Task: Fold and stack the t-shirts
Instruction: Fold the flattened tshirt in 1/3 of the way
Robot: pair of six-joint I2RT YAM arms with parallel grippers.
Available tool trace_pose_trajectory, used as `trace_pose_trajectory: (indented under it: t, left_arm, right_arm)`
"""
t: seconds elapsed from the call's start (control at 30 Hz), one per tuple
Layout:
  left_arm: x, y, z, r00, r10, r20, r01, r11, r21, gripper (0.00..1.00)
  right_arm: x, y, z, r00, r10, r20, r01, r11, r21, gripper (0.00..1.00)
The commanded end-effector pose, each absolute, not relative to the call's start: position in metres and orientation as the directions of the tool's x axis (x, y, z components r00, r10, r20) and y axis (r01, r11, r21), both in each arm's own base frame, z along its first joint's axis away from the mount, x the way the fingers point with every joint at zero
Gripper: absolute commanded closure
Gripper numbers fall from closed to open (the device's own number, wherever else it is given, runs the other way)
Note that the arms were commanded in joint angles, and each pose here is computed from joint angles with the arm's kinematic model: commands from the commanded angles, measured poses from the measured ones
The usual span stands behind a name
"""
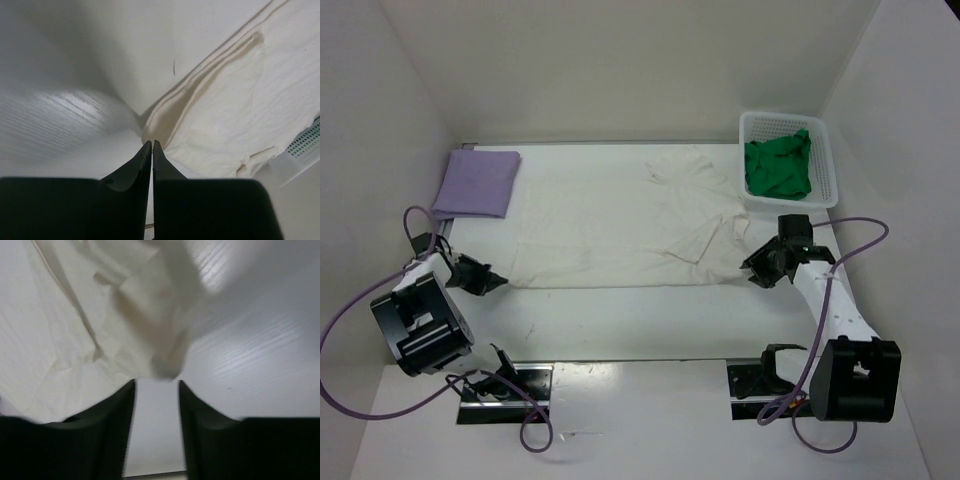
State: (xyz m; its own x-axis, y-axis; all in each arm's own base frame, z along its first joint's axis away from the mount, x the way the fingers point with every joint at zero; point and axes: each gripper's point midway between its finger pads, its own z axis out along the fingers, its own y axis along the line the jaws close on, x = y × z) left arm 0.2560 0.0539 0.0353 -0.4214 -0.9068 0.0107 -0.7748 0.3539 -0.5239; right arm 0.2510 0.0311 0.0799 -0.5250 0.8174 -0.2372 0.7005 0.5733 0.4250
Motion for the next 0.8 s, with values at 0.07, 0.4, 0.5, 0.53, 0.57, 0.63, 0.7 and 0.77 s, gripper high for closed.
trace_pose_trajectory:
  t: [0.07,0.4,0.5,0.53,0.57,0.63,0.7,0.77]
  left_arm:
    - [0.274,0.063,0.067,-0.459,-0.884,-0.093,-0.71,0.427,-0.56,0.75]
    - [0.329,-0.015,0.103,-0.684,-0.655,-0.323,-0.368,0.691,-0.622,0.87]
    - [0.337,-0.054,0.099,-0.762,-0.558,-0.33,-0.272,0.737,-0.619,0.9]
    - [0.335,-0.061,0.093,-0.78,-0.54,-0.316,-0.269,0.745,-0.61,0.9]
    - [0.335,-0.076,0.09,-0.806,-0.505,-0.309,-0.241,0.756,-0.608,0.9]
    - [0.333,-0.089,0.078,-0.832,-0.481,-0.276,-0.238,0.76,-0.605,0.9]
    - [0.328,-0.104,0.072,-0.849,-0.46,-0.26,-0.229,0.765,-0.602,0.9]
    - [0.328,-0.11,0.072,-0.854,-0.444,-0.272,-0.211,0.773,-0.599,0.9]
  right_arm:
    - [0.263,0.029,0.116,-0.535,0.781,-0.321,0.634,0.623,0.459,0.31]
    - [0.336,0.105,0.107,-0.702,0.604,-0.377,0.385,0.768,0.512,1.0]
    - [0.34,0.138,0.083,-0.752,0.555,-0.356,0.335,0.787,0.519,0.95]
    - [0.337,0.142,0.077,-0.764,0.545,-0.344,0.329,0.789,0.518,0.88]
    - [0.34,0.144,0.075,-0.767,0.543,-0.342,0.323,0.787,0.525,0.68]
    - [0.342,0.149,0.064,-0.77,0.541,-0.338,0.327,0.789,0.52,0.61]
    - [0.342,0.149,0.054,-0.777,0.539,-0.325,0.337,0.792,0.509,0.58]
    - [0.34,0.152,0.045,-0.785,0.54,-0.304,0.352,0.792,0.499,0.58]
